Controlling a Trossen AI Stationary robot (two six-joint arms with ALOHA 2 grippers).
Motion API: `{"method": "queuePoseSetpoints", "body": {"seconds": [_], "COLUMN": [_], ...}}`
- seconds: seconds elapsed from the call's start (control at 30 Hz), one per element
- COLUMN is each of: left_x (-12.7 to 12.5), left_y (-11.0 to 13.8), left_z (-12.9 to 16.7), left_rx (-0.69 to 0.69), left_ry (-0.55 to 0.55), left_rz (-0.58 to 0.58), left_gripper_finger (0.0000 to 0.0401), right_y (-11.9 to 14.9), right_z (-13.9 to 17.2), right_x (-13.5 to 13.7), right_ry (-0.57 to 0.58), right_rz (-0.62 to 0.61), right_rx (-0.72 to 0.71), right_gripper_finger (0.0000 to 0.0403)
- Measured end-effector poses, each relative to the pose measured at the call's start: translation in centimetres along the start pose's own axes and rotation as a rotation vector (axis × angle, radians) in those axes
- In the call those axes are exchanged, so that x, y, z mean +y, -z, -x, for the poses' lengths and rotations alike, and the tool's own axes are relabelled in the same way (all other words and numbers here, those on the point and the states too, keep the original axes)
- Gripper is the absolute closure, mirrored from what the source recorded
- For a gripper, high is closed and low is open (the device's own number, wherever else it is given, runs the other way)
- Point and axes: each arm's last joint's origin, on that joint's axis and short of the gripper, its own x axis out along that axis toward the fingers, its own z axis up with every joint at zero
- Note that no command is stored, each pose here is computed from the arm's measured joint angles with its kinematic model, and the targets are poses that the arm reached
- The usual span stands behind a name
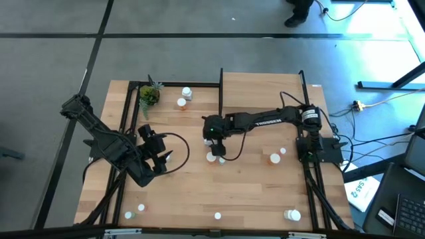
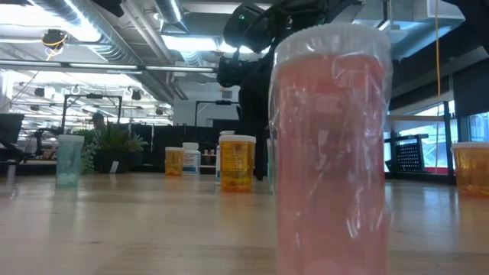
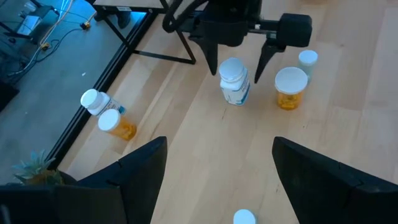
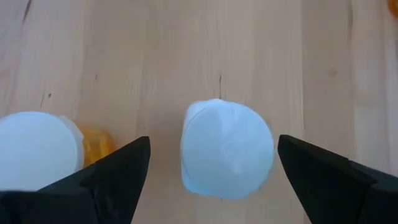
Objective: Pick and place medicine bottles onto shelf by color
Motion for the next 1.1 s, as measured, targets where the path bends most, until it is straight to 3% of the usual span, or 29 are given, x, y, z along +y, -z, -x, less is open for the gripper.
{"method": "queuePoseSetpoints", "body": {"seconds": [0.2,0.6,1.1], "left_x": [0.02,0.01,0.01], "left_y": [0.00,0.00,0.00], "left_z": [0.00,0.00,0.00], "left_rx": [0.000,0.000,0.000], "left_ry": [0.000,0.000,0.000], "left_rz": [0.000,0.001,0.000], "left_gripper_finger": [0.0115,0.0115,0.0115], "right_y": [-0.07,-0.10,-0.07], "right_z": [-0.01,-0.44,-0.45], "right_x": [-0.01,-0.01,-0.01], "right_ry": [0.002,0.003,0.003], "right_rz": [0.000,-0.028,-0.061], "right_rx": [-0.008,-0.017,-0.015], "right_gripper_finger": [0.0051,0.0094,0.0182]}}
